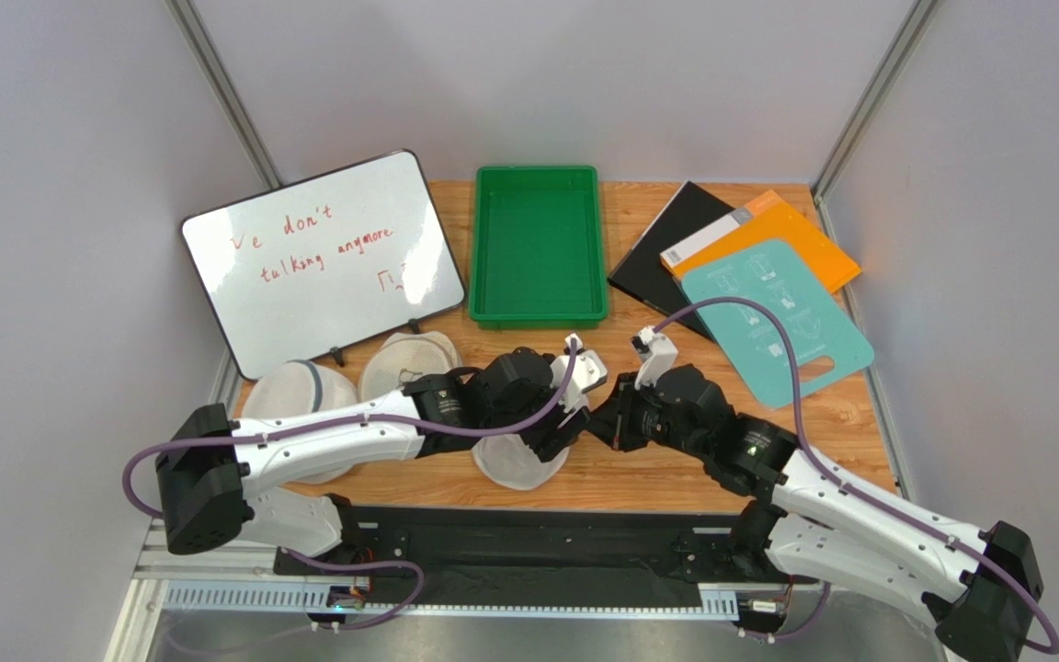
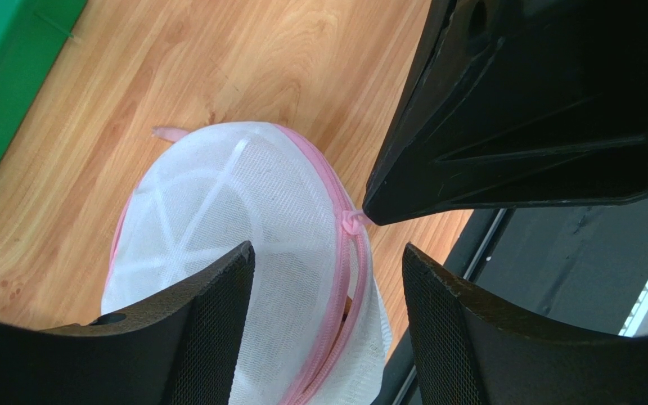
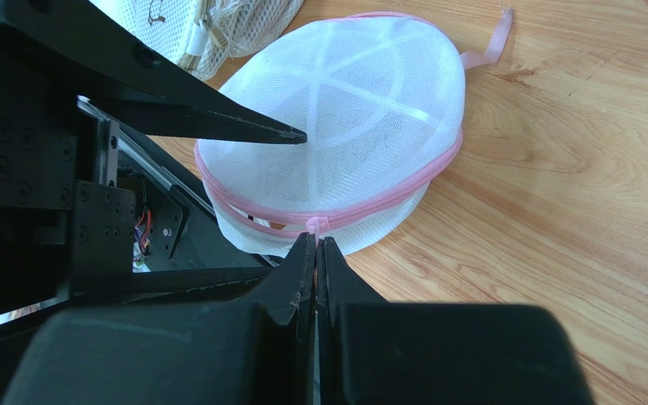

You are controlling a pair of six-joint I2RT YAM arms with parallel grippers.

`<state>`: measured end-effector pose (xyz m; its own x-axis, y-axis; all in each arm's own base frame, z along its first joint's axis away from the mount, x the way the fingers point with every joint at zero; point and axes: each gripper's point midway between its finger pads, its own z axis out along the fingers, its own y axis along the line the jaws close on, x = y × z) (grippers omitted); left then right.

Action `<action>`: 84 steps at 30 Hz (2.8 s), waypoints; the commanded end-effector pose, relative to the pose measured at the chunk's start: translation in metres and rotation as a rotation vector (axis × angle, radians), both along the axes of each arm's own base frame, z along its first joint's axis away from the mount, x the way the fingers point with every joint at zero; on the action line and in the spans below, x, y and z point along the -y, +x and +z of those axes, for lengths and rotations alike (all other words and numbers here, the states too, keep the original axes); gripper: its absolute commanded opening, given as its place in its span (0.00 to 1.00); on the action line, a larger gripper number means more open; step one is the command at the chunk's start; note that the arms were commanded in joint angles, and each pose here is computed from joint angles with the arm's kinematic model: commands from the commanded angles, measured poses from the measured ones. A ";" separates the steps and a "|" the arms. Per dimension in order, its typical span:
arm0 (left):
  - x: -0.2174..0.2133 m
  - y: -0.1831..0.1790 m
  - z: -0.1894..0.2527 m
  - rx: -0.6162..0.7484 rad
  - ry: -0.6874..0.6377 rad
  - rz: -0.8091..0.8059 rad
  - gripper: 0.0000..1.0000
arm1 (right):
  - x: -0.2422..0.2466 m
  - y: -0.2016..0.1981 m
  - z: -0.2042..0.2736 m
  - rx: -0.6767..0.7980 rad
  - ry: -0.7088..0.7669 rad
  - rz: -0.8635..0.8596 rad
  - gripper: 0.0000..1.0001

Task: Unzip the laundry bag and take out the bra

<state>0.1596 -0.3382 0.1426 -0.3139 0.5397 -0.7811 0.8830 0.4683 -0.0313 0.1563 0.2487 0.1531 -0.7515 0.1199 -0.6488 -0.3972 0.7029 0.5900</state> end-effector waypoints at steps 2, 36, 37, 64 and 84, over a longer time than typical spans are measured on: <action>-0.002 -0.002 -0.011 -0.009 0.016 0.003 0.68 | -0.010 0.005 0.030 0.047 0.074 0.007 0.00; -0.045 -0.004 -0.012 0.045 0.064 0.062 0.00 | 0.019 0.024 0.002 0.076 -0.069 -0.114 0.00; -0.047 -0.005 -0.011 0.045 0.066 0.060 0.00 | 0.021 0.025 0.002 0.079 -0.070 -0.118 0.00; -0.045 -0.046 0.015 -0.005 -0.065 -0.152 0.00 | -0.014 -0.012 0.023 0.195 0.090 0.274 0.38; -0.044 -0.054 0.026 -0.022 -0.072 -0.197 0.00 | -0.024 -0.037 0.002 0.226 0.091 0.463 0.46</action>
<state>0.1052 -0.2867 0.1449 -0.2673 0.5748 -0.7734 0.9441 0.3170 -0.0907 0.1195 0.2632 0.1449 -0.6381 -0.1326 -0.7585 -0.7241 0.4383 0.5325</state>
